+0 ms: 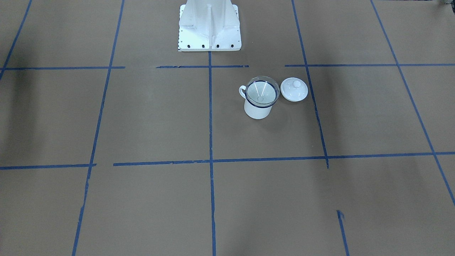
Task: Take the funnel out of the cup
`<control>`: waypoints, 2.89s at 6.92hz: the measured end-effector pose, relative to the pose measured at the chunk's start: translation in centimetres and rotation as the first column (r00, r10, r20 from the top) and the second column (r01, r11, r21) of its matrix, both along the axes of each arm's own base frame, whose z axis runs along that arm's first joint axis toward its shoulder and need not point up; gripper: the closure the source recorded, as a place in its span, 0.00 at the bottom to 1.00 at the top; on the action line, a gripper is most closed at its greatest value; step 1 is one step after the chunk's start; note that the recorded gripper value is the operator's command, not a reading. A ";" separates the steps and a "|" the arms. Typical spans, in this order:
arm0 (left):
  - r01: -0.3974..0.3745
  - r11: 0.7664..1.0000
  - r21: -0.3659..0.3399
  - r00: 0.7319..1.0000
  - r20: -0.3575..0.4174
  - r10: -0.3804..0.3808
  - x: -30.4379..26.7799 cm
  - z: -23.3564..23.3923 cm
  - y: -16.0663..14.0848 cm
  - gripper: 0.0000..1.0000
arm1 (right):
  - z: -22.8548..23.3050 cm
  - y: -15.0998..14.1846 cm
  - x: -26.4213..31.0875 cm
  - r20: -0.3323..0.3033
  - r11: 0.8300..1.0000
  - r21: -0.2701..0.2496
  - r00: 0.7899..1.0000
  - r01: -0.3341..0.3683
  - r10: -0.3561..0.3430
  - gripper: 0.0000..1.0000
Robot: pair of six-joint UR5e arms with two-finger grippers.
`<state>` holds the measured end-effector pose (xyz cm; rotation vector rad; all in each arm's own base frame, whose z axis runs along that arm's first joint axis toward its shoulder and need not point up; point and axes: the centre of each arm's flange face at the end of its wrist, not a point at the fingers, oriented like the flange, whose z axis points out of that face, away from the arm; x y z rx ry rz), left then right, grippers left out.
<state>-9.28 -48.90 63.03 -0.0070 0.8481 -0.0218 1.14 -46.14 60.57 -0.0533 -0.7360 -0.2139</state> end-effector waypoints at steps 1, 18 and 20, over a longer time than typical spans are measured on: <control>0.003 1.000 0.008 1.000 -0.003 -0.003 0.0 -0.4 0.2 0.00 | 0.0 0.0 0.0 0.000 1.000 0.000 1.000 0.000 0.000 0.00; 0.417 0.769 -0.484 0.888 0.036 -0.458 45.2 -40.7 1.0 0.00 | 0.0 0.0 0.0 0.000 1.000 0.000 1.000 0.000 0.000 0.00; 0.444 0.761 -0.473 0.883 0.090 -0.460 49.8 -42.1 3.4 0.00 | 0.0 0.0 0.0 0.000 1.000 0.000 1.000 0.000 0.000 0.00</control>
